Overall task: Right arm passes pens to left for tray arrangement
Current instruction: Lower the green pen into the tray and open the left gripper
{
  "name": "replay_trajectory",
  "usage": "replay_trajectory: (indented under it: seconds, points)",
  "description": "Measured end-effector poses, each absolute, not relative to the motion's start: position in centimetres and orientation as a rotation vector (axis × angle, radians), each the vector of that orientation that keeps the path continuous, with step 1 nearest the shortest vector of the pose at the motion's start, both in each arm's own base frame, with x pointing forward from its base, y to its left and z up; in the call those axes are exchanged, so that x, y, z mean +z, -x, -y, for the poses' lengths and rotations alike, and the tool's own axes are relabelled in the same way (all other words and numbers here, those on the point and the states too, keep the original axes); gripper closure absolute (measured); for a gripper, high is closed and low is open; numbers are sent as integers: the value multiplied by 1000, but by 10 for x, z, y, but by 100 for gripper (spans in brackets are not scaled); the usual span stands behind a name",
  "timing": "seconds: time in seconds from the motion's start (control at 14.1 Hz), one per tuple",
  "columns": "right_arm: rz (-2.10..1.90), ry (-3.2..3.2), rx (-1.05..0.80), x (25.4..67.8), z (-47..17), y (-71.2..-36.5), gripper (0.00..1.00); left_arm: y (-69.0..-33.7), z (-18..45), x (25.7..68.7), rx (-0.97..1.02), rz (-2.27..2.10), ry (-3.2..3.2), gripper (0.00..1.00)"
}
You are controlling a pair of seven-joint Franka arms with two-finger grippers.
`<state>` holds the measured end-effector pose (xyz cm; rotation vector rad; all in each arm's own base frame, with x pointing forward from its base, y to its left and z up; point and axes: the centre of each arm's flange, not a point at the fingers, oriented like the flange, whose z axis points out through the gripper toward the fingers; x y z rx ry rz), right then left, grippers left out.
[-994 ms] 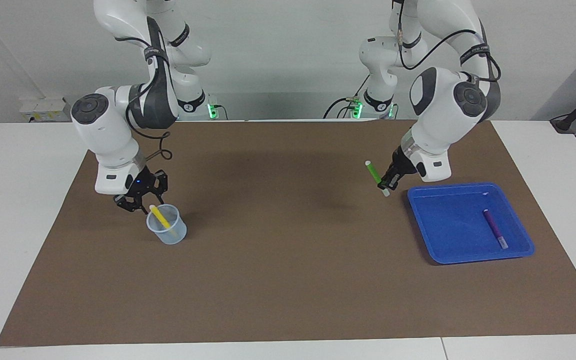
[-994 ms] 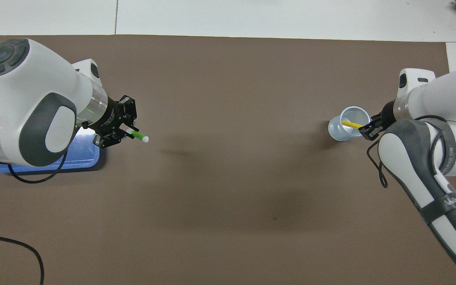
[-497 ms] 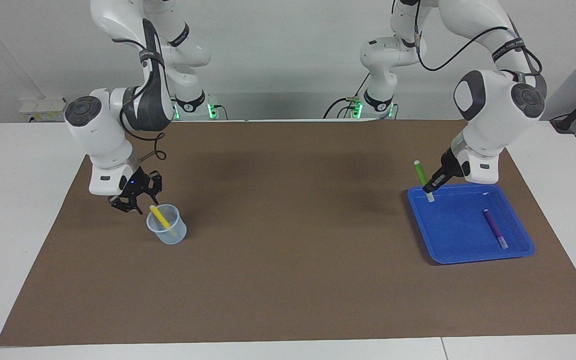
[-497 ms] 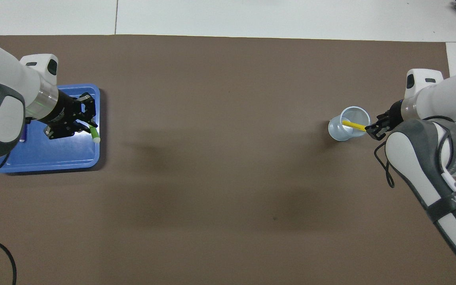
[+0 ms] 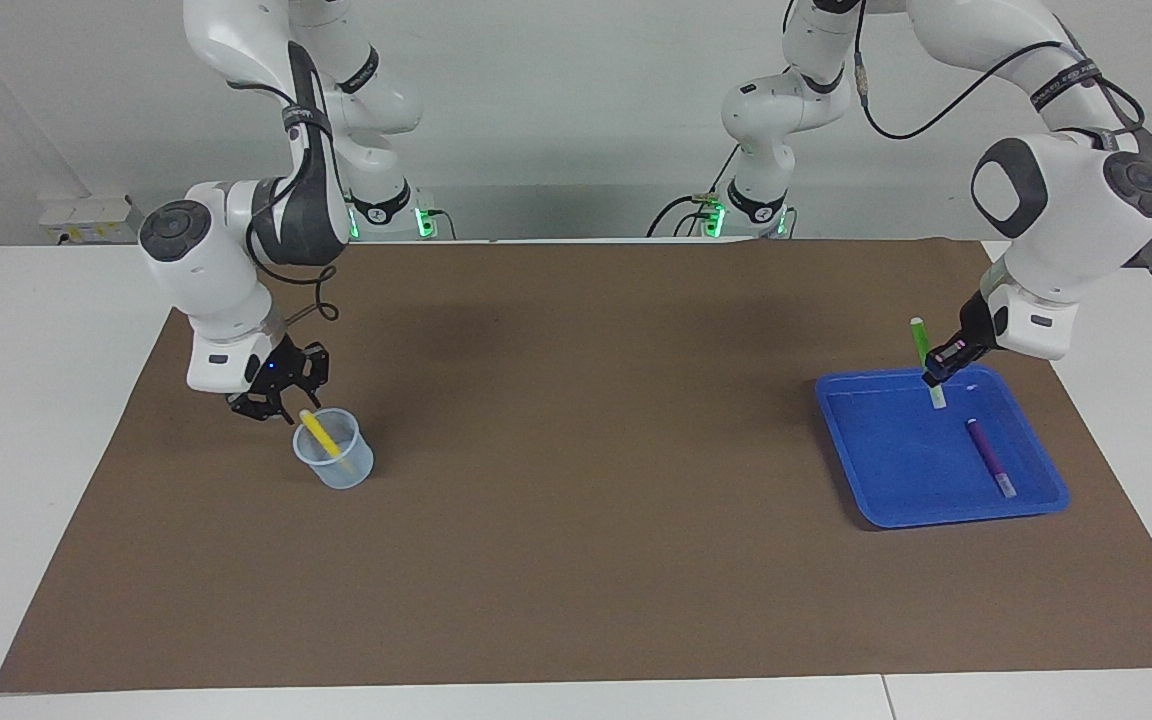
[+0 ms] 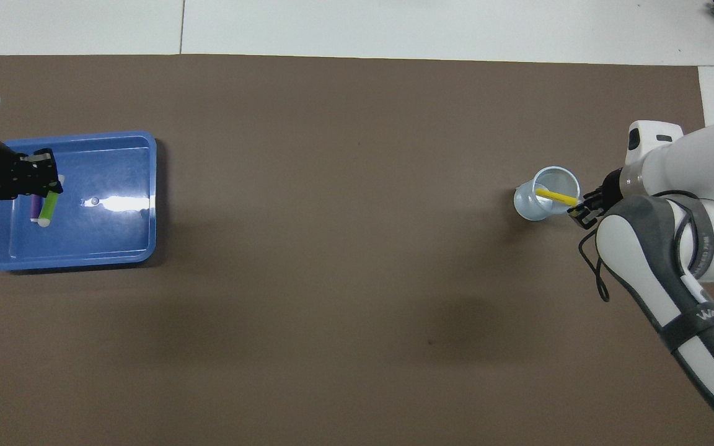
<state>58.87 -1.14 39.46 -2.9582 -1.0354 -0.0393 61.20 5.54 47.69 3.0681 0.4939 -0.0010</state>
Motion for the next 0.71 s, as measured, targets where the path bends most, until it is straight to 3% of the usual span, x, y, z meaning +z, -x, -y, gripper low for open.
replay_trajectory:
  seconds: [0.36, 0.71]
  points:
    - [1025, 2968, -69, 396, 9, -591, 59, -618, -94, 471, 132, -330, -3102, 84]
    - [1007, 2973, -69, 395, 5, -590, 59, -635, -97, 427, 143, -193, -3162, 84]
